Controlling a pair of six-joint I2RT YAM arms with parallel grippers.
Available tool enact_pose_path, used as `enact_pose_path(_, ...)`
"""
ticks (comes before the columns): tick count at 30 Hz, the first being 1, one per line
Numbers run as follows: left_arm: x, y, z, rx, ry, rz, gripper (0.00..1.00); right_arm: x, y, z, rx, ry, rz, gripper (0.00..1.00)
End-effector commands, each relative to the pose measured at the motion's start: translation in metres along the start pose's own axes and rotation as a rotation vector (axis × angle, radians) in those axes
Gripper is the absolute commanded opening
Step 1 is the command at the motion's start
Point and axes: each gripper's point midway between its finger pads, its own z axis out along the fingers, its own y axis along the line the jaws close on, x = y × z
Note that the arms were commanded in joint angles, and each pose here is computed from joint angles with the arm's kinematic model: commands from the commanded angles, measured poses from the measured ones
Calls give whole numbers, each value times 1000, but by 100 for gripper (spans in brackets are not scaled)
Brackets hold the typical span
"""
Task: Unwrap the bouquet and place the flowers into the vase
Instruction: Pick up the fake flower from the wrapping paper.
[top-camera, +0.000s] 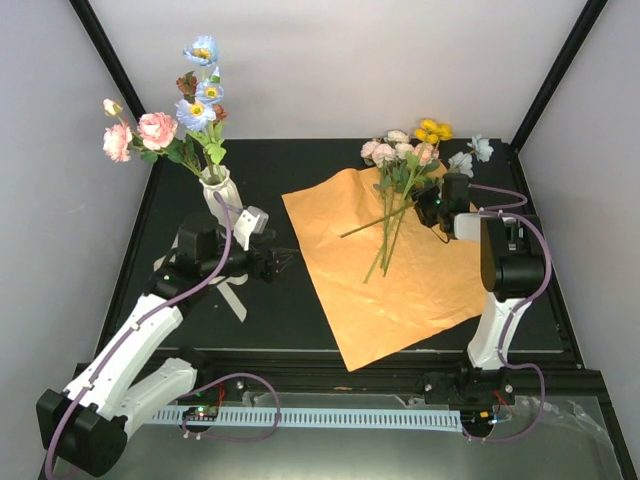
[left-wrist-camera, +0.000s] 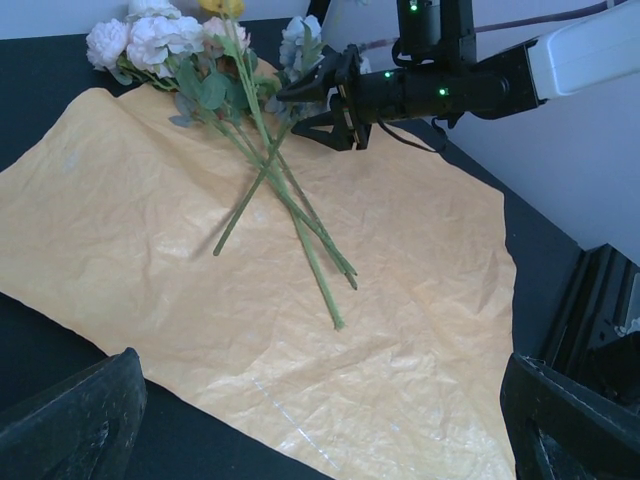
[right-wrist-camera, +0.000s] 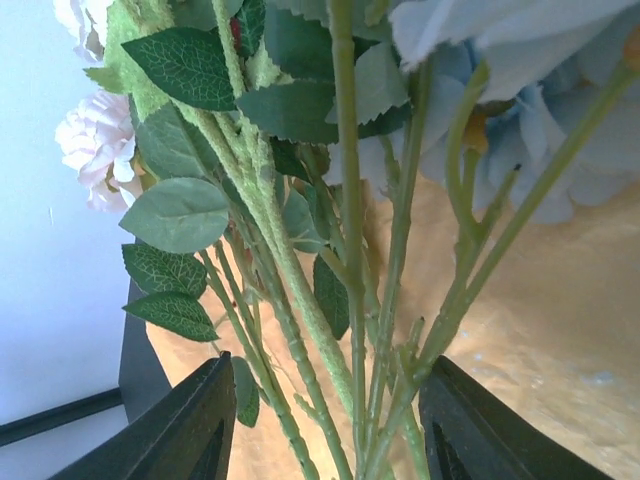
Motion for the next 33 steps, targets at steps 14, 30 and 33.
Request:
enact_pose_path(14, -6, -7, -7, 7, -26, 30, 99, -4, -13, 20, -3, -9, 42, 39)
enact_pose_path(30, -5, -6, -7, -1, -29, 36, 99, -11, 25, -9, -90, -52, -102, 1)
enact_pose_path(33, -5, 2, -7, -45, -28, 23, 99, -10, 35, -20, -113, -56, -148, 1)
